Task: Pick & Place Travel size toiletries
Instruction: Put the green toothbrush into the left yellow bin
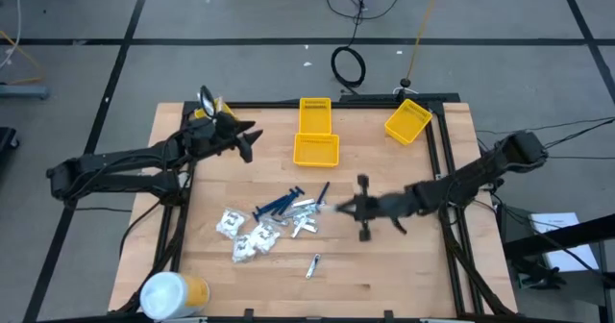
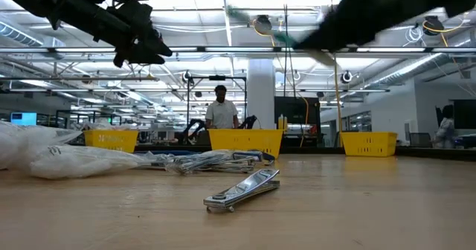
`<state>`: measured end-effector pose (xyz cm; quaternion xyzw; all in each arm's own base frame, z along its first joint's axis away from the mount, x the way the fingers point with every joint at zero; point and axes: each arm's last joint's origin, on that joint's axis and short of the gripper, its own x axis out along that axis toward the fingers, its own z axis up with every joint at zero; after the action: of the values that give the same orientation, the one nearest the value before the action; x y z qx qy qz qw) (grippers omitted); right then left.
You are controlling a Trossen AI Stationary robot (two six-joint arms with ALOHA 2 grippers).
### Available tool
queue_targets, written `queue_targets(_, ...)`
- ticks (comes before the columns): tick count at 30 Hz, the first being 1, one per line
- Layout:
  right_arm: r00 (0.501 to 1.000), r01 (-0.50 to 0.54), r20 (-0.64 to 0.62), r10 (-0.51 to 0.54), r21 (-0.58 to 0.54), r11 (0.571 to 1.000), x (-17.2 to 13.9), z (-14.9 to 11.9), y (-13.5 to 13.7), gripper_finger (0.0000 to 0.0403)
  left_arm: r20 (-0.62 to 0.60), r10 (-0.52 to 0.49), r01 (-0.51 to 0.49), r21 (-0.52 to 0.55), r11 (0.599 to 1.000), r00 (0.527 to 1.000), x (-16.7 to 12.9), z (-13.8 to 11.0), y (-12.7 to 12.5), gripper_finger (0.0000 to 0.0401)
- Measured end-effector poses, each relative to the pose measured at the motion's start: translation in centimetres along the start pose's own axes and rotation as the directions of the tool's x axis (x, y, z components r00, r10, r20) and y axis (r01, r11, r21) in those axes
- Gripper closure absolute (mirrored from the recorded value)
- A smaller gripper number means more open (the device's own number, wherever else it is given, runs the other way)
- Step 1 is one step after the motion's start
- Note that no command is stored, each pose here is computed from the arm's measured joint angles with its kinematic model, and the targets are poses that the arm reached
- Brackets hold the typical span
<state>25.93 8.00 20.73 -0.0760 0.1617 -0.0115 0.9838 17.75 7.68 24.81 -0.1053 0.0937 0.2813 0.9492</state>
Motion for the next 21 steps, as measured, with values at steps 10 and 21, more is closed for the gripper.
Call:
queue_targets(10,0.855,0.086,0.511,-0.084,0.019,0.996,1.4,0.7,-8.8,0.0391,0.216,-0.329,0.302,0.149,0.942,0.919,2.5,-1.4,-1.4,0.021)
queue_targets(21,0.843,-0.005,0.537,-0.025,0.055,0.998,6.2,-0.9,-11.3,0.0391,0.199,-0.606,0.483,0.438,0.758,0.77,6.1,-2.8,-6.9,0.021)
